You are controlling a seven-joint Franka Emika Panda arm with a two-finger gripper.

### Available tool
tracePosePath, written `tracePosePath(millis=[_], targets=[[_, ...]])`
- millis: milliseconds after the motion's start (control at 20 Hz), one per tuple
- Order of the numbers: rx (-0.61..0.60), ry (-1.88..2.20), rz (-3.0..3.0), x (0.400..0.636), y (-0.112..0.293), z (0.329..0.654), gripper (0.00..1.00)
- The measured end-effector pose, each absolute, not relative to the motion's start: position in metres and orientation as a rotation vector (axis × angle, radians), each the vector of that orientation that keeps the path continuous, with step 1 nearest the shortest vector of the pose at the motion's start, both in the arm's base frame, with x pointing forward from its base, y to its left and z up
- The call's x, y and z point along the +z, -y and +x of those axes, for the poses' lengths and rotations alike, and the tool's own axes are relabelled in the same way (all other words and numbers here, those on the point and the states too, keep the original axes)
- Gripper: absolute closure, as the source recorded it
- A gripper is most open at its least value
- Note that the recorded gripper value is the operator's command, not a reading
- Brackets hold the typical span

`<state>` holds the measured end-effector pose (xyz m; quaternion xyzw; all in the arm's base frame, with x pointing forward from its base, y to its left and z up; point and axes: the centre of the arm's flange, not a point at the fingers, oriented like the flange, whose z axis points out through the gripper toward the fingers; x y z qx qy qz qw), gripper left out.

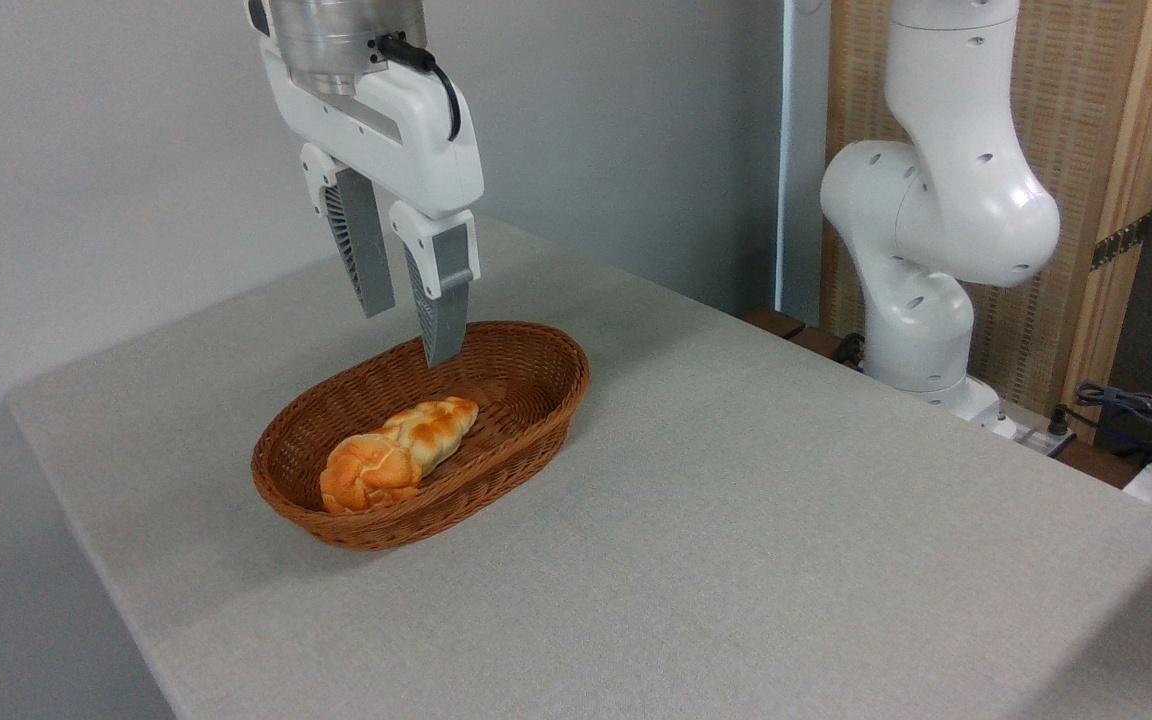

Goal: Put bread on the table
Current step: 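Lower the open gripper toward the braided loaf in the wicker basket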

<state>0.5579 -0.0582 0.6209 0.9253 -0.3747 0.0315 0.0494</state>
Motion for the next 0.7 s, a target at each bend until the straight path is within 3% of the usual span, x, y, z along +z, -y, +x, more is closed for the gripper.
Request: tracePosePath(millis=[700], targets=[[0.029, 1.137, 2.807, 0.601, 0.059, 0.547, 0.0]])
